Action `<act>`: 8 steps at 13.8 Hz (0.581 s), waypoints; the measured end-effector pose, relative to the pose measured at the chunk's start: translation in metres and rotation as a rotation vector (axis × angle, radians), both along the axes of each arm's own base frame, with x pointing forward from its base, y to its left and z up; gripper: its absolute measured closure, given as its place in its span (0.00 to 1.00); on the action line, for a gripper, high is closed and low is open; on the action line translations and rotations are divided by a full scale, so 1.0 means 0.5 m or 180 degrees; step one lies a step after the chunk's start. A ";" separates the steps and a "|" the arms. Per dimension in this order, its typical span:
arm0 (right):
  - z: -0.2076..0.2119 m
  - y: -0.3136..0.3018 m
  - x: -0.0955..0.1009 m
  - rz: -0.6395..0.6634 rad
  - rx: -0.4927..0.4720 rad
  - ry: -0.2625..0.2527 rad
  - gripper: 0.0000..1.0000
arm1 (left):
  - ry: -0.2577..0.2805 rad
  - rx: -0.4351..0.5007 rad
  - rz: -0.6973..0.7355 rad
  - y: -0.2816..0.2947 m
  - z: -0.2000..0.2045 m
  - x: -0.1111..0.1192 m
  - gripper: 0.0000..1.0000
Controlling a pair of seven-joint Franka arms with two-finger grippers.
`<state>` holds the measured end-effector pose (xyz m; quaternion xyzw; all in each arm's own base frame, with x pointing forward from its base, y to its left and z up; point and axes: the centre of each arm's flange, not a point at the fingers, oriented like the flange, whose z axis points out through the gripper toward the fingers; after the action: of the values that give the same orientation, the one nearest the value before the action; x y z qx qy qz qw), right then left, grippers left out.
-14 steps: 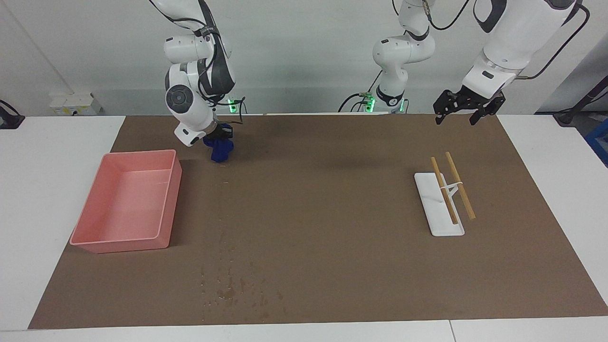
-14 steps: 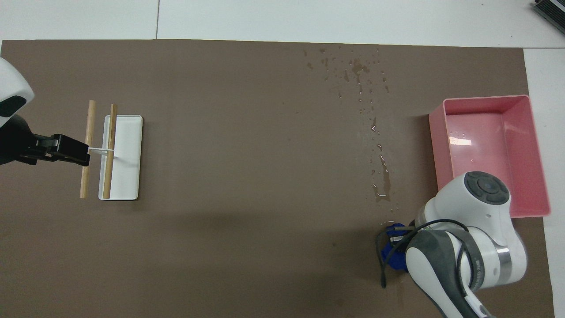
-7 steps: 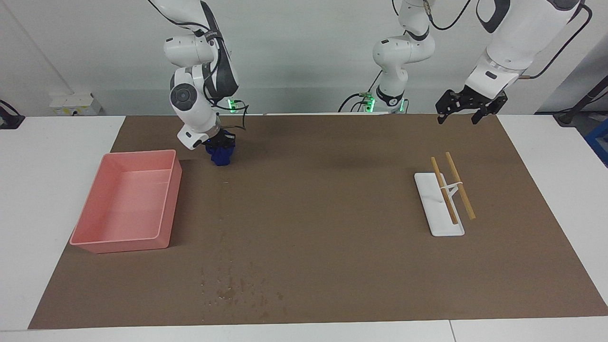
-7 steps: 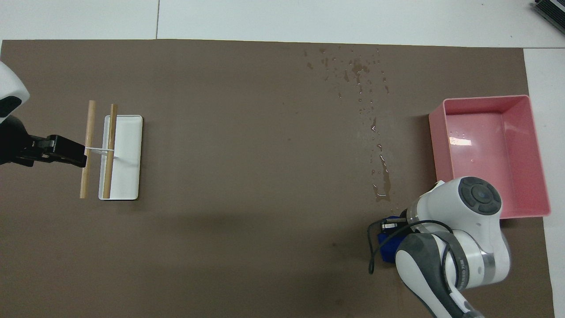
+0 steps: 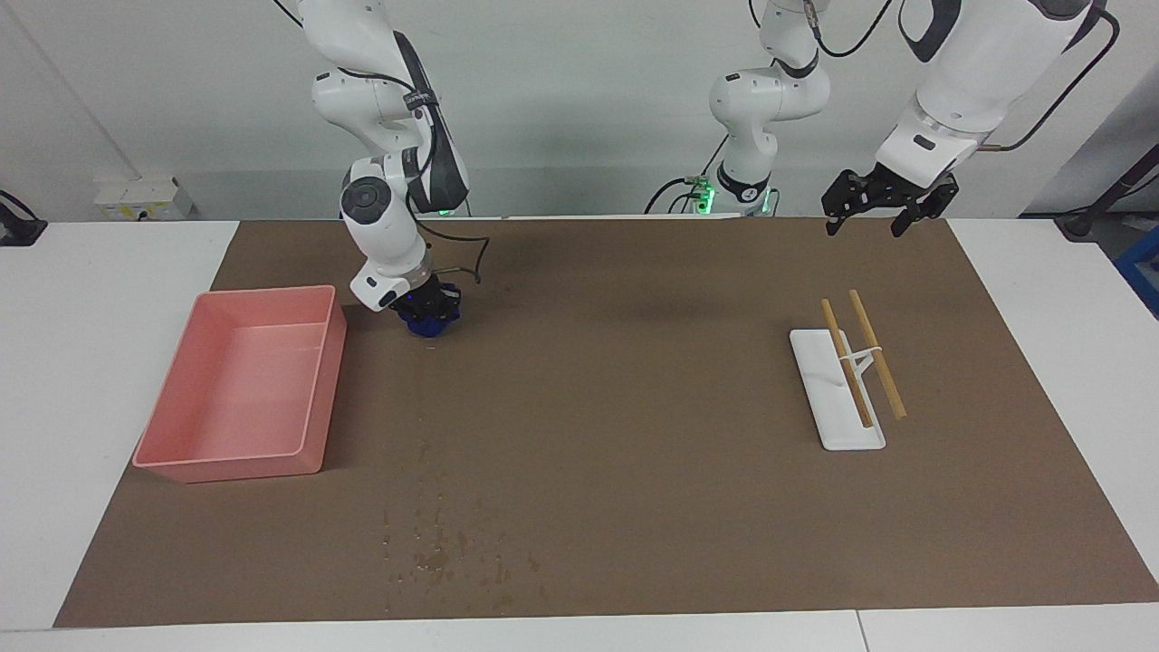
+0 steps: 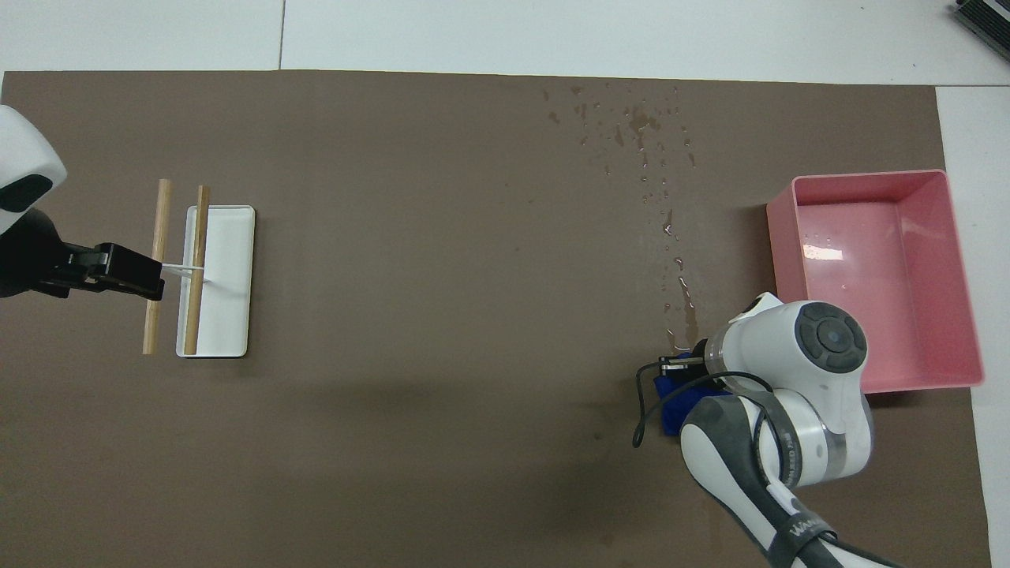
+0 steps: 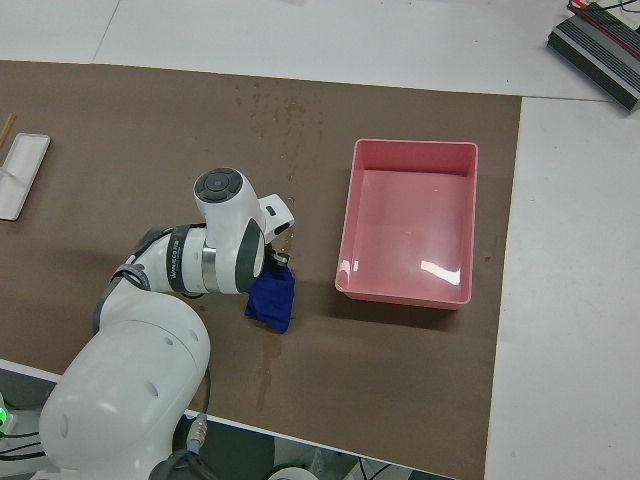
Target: Wipe water with towel using both arms
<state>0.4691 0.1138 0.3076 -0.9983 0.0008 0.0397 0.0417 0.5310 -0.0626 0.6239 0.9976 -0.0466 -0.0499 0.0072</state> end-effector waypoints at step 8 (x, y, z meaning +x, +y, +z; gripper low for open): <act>0.035 -0.045 0.161 0.0293 0.0088 -0.0374 0.91 | -0.0001 -0.0002 -0.0030 -0.009 0.000 -0.001 0.00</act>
<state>0.5494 0.0914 0.3250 -0.9973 -0.0481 -0.0170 0.0536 0.5303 -0.0672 0.6242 0.9974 -0.0513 -0.0497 0.0072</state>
